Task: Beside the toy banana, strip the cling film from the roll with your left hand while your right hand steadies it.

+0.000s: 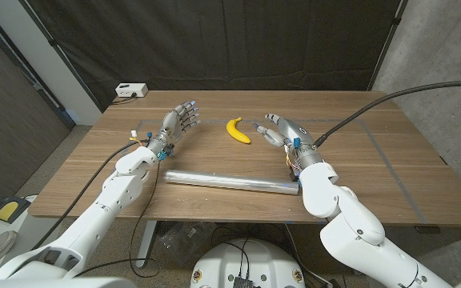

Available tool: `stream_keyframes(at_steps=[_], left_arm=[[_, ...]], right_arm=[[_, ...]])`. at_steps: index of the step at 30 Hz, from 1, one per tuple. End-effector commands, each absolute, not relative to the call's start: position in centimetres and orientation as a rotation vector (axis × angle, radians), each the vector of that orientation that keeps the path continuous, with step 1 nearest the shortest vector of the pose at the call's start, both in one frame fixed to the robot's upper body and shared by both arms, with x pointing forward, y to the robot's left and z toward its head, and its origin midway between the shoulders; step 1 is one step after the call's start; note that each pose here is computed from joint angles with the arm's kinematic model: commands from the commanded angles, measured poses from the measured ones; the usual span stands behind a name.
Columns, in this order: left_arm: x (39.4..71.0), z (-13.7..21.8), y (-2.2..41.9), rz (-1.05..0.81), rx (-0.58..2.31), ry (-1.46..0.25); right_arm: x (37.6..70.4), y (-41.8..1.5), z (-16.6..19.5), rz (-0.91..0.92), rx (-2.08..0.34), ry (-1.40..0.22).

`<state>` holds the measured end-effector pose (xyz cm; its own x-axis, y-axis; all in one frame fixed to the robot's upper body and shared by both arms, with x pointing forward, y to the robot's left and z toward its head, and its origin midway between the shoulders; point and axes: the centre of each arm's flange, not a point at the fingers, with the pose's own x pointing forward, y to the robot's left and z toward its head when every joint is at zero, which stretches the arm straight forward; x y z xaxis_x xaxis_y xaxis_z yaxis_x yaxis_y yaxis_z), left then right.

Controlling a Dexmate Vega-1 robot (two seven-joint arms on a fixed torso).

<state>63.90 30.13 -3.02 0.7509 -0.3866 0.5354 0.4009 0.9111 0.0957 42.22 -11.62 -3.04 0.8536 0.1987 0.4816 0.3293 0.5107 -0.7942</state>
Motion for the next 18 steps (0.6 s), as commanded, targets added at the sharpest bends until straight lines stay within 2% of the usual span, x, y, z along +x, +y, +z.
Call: stream_keyframes(at_steps=[1, 18], left_arm=[[63.8, -3.1, 29.2, -0.455, -0.015, -0.577], [64.5, -2.2, 28.4, -0.469, -0.007, -0.574]], right_arm=[[40.5, -10.3, -3.5, -0.045, -1.129, -0.527], [41.0, -8.0, -4.0, 0.032, -1.275, -0.443]])
